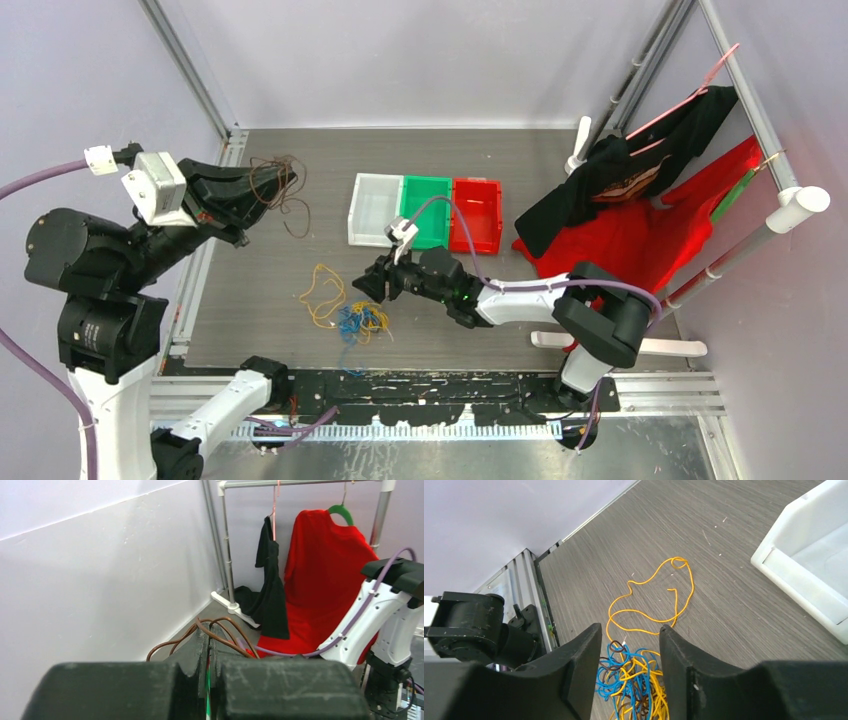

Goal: Untangle the cables

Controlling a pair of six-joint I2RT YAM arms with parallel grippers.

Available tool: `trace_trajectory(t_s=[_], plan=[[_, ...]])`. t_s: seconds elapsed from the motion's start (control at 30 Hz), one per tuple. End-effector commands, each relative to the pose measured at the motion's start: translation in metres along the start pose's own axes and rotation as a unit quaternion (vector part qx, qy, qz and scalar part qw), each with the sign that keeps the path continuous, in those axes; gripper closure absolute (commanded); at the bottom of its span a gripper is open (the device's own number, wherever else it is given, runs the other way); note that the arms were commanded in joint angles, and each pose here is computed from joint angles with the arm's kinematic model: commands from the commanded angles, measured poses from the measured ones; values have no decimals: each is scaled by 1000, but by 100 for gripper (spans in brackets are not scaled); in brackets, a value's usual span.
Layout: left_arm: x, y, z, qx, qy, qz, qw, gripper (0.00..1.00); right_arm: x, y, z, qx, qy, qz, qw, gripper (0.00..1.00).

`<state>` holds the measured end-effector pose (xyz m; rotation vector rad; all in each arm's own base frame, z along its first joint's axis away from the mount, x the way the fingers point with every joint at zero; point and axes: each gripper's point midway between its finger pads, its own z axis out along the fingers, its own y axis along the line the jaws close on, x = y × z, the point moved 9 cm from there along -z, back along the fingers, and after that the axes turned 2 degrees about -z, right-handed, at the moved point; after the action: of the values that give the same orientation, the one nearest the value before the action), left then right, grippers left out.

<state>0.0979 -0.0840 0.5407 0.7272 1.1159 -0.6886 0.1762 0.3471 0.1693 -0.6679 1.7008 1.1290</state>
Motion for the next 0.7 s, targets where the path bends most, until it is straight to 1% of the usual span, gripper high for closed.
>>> trace_trajectory(t_s=[0.0, 0.13, 0.37, 0.47, 0.57, 0.67], plan=[[8, 12, 7, -24, 8, 16, 1000, 100, -43, 11, -5, -3, -80, -26, 996, 45], [24, 13, 9, -18, 28, -1, 999, 100, -68, 19, -18, -5, -113, -28, 993, 38], [45, 10, 9, -5, 50, -34, 998, 100, -118, 39, -30, -40, -157, -42, 986, 32], [55, 9, 10, -1, 60, -50, 997, 100, -136, 46, -32, -50, -178, -41, 982, 33], [65, 10, 11, 1, 68, -67, 995, 100, -154, 51, -31, -57, -198, -36, 978, 38], [71, 11, 13, 3, 73, -74, 995, 100, -164, 53, -28, -63, -203, -33, 976, 40]])
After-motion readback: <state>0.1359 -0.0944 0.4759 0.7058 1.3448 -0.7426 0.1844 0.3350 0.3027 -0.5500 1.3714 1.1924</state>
